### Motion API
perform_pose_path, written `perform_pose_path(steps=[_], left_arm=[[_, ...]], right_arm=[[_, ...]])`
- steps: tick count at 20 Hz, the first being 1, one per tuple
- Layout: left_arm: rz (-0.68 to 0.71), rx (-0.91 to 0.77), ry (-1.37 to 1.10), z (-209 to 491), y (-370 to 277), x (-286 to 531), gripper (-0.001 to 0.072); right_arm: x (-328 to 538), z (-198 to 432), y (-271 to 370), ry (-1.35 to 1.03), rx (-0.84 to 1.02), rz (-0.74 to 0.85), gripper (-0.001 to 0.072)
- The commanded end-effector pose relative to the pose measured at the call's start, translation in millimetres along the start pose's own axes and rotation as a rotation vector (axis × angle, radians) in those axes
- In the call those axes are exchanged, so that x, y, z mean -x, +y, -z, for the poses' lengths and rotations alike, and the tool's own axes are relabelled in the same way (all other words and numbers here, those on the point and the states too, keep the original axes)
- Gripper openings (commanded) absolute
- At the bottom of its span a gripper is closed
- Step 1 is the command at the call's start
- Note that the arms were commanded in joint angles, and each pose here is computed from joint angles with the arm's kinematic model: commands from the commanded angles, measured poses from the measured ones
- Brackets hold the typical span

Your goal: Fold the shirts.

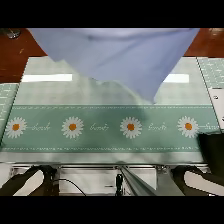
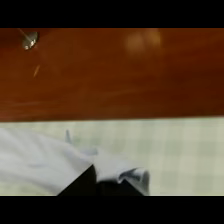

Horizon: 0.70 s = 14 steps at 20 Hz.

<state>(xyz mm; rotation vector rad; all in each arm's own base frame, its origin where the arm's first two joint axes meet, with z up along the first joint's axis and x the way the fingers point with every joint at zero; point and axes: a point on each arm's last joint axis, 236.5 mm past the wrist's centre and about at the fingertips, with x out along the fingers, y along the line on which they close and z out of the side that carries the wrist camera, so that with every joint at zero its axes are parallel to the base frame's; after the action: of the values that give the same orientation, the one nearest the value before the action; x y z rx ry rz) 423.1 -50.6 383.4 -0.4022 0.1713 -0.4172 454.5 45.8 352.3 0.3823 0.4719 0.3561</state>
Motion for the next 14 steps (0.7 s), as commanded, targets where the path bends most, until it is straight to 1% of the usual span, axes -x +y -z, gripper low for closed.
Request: perform_pose_path(steps=[1,3,5,9,11,13,14], left_arm=[[-0.014,-0.268,-0.262,-108.9,-73.7,75.5,0.0023],[-0.111,-0.404,-0.342,-131.1,-94.6,122.6,0.0022],[-0.19,-0.499,-0.418,-140.2,-119.8,172.4,0.0022],[-0.355,-0.687,-0.534,-140.5,-159.9,261.9,0.0022],[-0.419,-0.71,-0.54,-135.4,-161.8,284.0,0.0022],[-0.418,-0.698,-0.505,-128.4,-158.4,280.9,0.0022],[-0.421,-0.682,-0.449,-119.3,-148.1,271.1,0.0022]], right_arm=[[131.7,-48.5,72.8,-0.25,0.207,0.082,0.0019],[189.7,-37.9,96.4,-0.308,0.285,0.138,0.0019],[240.6,-18.0,113.4,-0.341,0.346,0.197,0.0019],[306.0,22.1,139.8,-0.381,0.398,0.241,0.002],[321.2,38.0,146.7,-0.38,0.388,0.241,0.002],[322.6,51.0,146.2,-0.343,0.371,0.241,0.002],[319.9,56.2,143.4,-0.316,0.366,0.245,0.002]])
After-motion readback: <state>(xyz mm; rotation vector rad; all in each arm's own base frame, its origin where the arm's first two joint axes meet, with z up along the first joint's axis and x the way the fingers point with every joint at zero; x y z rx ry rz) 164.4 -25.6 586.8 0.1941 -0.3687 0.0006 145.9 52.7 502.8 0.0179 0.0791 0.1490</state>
